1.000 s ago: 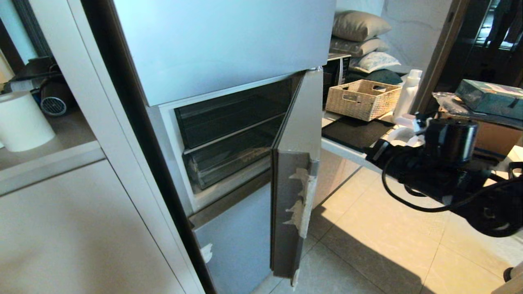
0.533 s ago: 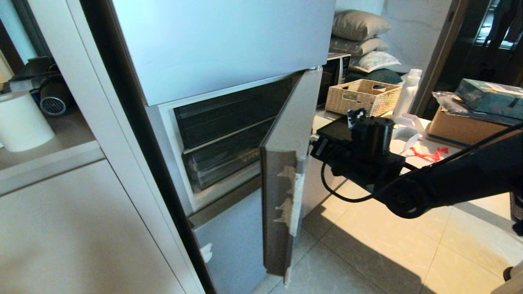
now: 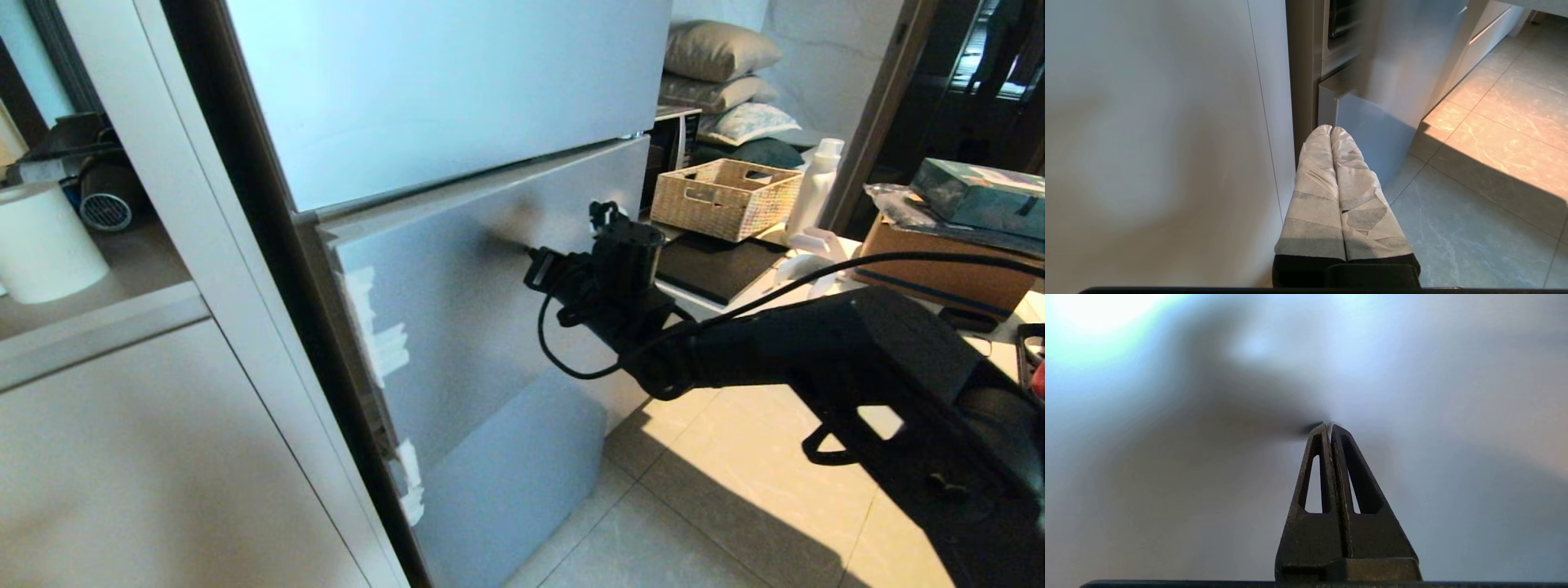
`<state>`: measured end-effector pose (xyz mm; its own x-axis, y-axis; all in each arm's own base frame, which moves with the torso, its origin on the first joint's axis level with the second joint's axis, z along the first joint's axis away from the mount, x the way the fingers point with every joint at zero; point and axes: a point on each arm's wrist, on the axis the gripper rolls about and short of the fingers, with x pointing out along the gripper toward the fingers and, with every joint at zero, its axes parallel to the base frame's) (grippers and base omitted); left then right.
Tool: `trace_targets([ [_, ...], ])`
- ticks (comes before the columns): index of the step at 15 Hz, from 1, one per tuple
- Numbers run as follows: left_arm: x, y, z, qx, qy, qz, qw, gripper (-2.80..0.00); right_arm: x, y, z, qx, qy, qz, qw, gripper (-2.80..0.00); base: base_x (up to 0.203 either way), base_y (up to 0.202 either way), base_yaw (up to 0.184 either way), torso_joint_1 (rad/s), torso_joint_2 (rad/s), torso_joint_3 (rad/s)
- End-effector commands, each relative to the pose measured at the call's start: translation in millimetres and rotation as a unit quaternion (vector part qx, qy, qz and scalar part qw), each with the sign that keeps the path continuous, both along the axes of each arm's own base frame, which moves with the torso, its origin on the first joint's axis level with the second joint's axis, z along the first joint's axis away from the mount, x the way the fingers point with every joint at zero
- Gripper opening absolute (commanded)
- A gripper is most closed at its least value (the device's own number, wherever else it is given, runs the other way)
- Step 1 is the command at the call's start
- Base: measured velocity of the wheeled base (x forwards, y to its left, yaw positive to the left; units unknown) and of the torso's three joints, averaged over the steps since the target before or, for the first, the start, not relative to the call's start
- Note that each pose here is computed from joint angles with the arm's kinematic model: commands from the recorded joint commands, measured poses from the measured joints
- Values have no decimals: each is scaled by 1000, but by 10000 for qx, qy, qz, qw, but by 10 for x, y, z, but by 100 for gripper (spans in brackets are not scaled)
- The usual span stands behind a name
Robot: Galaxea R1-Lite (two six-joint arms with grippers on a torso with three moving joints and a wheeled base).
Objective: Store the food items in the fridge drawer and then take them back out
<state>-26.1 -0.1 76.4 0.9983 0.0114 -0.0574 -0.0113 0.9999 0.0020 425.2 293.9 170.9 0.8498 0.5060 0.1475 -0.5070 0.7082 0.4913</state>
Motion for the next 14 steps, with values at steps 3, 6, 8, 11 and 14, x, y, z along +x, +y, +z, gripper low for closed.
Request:
trace_targets([
  [3, 0, 0, 0, 0, 4, 12, 10000, -280, 135, 237, -360, 60, -115, 514, 9986, -280, 0, 0, 0, 0, 0, 0],
  [6, 0, 0, 0, -1, 4, 4, 10000, -280, 10, 235, -196, 108, -137, 402, 9990, -280, 0, 0, 0, 0, 0, 0],
  [8, 0, 0, 0, -1, 4, 6, 10000, -280, -99, 215, -104, 72, -94, 383, 9992, -280, 0, 0, 0, 0, 0, 0],
  [11, 0, 0, 0, -1, 4, 4, 10000, -280, -652, -147, 324, -176, 96, 393, 9990, -280, 0, 0, 0, 0, 0, 0],
  [14, 0, 0, 0, -1, 4, 4, 10000, -280, -1634, -918, 937, -268, -154, 315, 9990, -280, 0, 0, 0, 0, 0, 0],
])
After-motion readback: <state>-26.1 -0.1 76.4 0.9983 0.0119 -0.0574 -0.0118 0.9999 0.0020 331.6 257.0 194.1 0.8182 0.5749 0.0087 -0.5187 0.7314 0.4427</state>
